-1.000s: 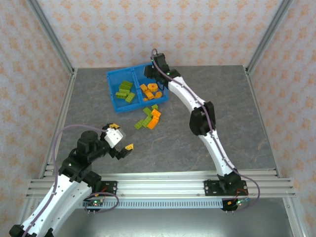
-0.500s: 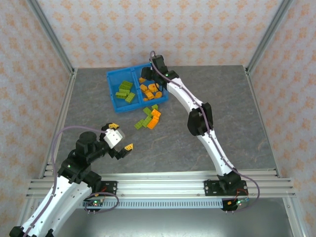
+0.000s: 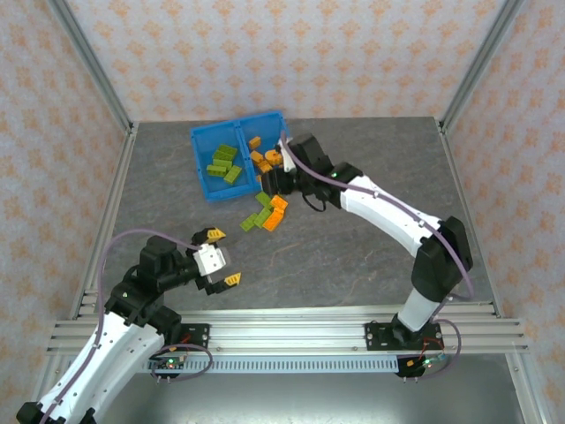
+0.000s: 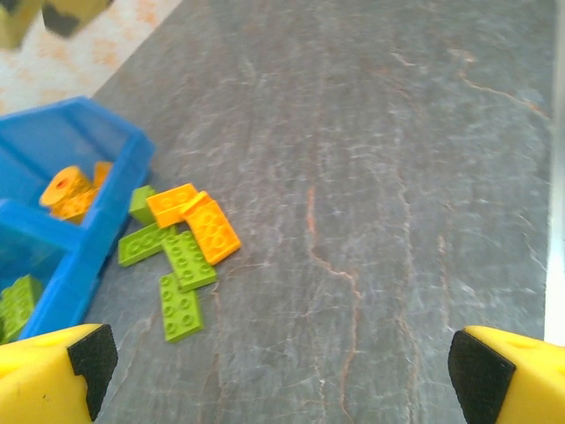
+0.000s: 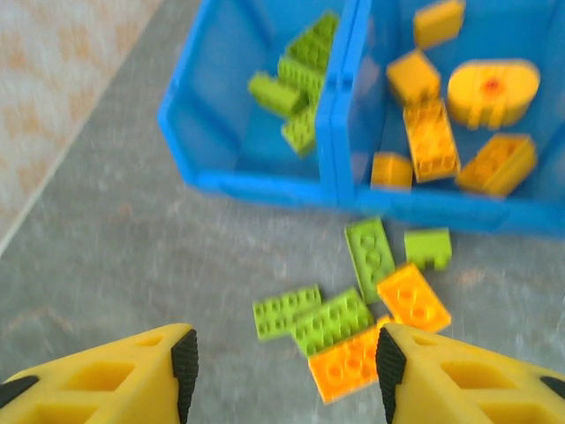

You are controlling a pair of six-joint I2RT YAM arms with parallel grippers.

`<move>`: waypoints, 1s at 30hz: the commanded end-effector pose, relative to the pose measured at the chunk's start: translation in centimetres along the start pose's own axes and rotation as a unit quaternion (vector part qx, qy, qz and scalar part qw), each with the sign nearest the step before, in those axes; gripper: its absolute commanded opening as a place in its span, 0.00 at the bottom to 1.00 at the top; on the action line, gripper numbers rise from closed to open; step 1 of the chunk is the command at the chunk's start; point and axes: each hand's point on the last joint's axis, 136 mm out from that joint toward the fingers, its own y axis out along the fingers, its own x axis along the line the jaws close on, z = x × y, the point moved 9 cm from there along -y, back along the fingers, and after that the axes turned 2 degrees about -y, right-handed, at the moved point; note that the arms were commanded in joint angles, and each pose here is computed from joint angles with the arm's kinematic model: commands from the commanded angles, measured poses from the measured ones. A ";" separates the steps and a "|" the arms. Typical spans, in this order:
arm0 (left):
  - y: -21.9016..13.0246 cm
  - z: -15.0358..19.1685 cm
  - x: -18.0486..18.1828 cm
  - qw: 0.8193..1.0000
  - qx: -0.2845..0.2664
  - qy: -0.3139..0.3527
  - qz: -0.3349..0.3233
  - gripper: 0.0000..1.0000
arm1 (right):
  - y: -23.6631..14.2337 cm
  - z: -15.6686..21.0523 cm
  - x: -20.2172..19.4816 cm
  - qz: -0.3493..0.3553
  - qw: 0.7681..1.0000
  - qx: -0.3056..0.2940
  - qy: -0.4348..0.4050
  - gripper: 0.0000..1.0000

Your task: Sort the legos into containers by color

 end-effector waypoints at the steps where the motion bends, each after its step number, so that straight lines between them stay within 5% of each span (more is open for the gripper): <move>1: 0.0 0.1 -0.8 0.998 -0.009 0.039 0.048 1.00 | 3.0 4.7 -2.5 0.049 0.993 0.105 0.000 0.60; 7: 0.0 0.2 -0.8 0.998 -0.003 0.043 0.047 1.00 | 7.1 6.7 -3.2 0.065 0.983 0.119 0.124 0.83; 12: -0.1 0.3 -1.1 0.998 -0.009 0.049 0.049 1.00 | 10.4 7.3 -2.9 0.093 0.974 0.108 0.174 0.88; 24: -0.5 0.5 -1.3 0.997 -0.011 0.065 0.043 1.00 | 14.2 11.3 -1.8 0.146 0.953 0.168 0.204 0.71; 30: -0.5 0.5 -1.4 0.997 -0.010 0.068 0.042 1.00 | 13.9 12.6 -2.4 0.169 0.946 0.180 0.210 0.47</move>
